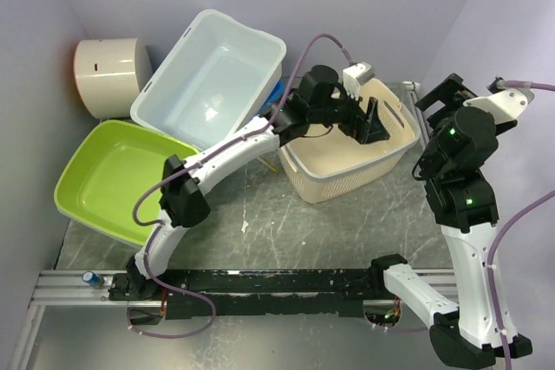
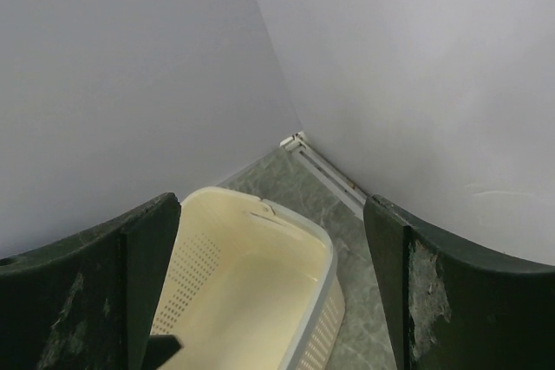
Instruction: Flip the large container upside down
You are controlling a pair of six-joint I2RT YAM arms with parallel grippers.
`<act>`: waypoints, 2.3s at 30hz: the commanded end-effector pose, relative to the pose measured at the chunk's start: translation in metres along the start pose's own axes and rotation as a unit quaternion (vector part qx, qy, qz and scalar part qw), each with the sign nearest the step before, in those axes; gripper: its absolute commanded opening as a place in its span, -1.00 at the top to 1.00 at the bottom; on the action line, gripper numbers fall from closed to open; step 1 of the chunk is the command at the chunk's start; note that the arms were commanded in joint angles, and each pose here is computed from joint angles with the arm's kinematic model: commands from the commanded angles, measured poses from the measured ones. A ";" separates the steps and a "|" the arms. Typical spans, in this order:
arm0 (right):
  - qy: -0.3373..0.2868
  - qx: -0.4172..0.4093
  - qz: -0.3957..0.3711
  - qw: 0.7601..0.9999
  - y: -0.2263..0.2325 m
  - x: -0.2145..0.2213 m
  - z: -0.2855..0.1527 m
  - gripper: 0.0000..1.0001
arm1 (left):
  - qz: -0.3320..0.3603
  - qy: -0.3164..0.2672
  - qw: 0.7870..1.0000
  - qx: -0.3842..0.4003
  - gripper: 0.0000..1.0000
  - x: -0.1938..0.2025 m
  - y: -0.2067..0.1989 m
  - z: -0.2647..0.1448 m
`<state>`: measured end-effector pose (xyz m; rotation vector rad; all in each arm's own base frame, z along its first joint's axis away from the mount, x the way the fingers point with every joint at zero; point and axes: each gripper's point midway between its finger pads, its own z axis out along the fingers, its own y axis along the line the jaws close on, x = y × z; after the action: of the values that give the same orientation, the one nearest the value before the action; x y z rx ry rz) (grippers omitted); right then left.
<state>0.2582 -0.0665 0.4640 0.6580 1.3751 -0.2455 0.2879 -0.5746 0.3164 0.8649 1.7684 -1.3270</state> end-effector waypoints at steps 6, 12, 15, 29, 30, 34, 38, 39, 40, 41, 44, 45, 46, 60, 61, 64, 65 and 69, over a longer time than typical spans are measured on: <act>0.115 -0.126 -0.014 0.985 0.056 0.079 0.003 -0.75 | -0.034 -0.023 0.996 -0.082 -1.00 -0.056 0.048 -0.131; 0.336 -0.277 -0.075 0.897 0.120 0.208 -0.018 -0.71 | -0.027 0.010 0.986 -0.164 -0.99 -0.029 0.061 -0.177; 0.402 -0.222 -0.096 0.883 0.108 0.248 -0.014 -0.66 | -0.019 0.017 0.978 -0.209 -0.99 -0.011 0.070 -0.198; 0.392 0.051 -0.080 0.915 0.012 0.249 -0.013 -0.69 | -0.064 0.096 0.979 -0.167 -1.00 0.061 0.107 -0.147; 0.390 0.055 -0.077 0.916 0.009 0.248 -0.014 -0.69 | -0.068 0.103 0.980 -0.159 -1.00 0.068 0.108 -0.142; 0.391 0.077 -0.079 0.914 -0.007 0.248 -0.014 -0.69 | -0.094 0.123 0.980 -0.124 -1.00 0.088 0.088 -0.114; 0.417 0.093 -0.067 0.901 -0.022 0.261 -0.011 -0.69 | -0.096 0.146 0.983 -0.050 -1.00 0.106 0.036 -0.085; 0.426 0.094 -0.061 0.898 -0.025 0.265 -0.011 -0.69 | -0.098 0.147 0.984 -0.031 -1.00 0.105 0.025 -0.081; 0.436 0.091 -0.053 0.894 -0.027 0.269 -0.011 -0.69 | -0.099 0.146 0.984 -0.014 -1.00 0.103 0.016 -0.079; 0.442 0.092 -0.047 0.891 -0.029 0.273 -0.011 -0.69 | -0.098 0.141 0.985 -0.003 -1.00 0.097 0.009 -0.078; 0.454 0.094 -0.034 0.885 -0.034 0.283 -0.010 -0.69 | -0.083 0.116 0.989 0.028 -0.99 0.067 -0.014 -0.086; 0.456 0.090 -0.027 0.885 -0.033 0.286 -0.009 -0.67 | -0.075 0.106 0.991 0.038 -0.99 0.055 -0.023 -0.091; 0.460 0.086 -0.018 0.883 -0.031 0.290 -0.009 -0.64 | -0.065 0.094 0.992 0.045 -0.99 0.042 -0.030 -0.097; 0.434 0.199 0.059 0.877 -0.078 0.308 0.026 -0.45 | -0.039 0.038 0.984 -0.167 -0.99 0.006 0.050 -0.187; 0.432 0.215 0.071 0.873 -0.091 0.305 0.028 -0.45 | -0.039 0.042 0.984 -0.171 -0.99 0.009 0.051 -0.188; 0.431 0.240 0.100 0.864 -0.119 0.301 0.029 -0.45 | -0.049 0.058 0.981 -0.176 -0.99 0.020 0.056 -0.188; 0.431 0.239 0.102 0.864 -0.121 0.298 0.027 -0.45 | -0.052 0.063 0.981 -0.178 -0.99 0.024 0.057 -0.188; 0.421 0.149 0.098 0.889 -0.097 0.274 0.032 -0.49 | -0.074 0.083 0.976 -0.185 -0.99 0.049 0.065 -0.188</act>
<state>0.2815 -0.1170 0.1464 1.4255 2.0990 -0.1053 0.2928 -0.3796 0.3047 0.6690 2.0827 -1.0230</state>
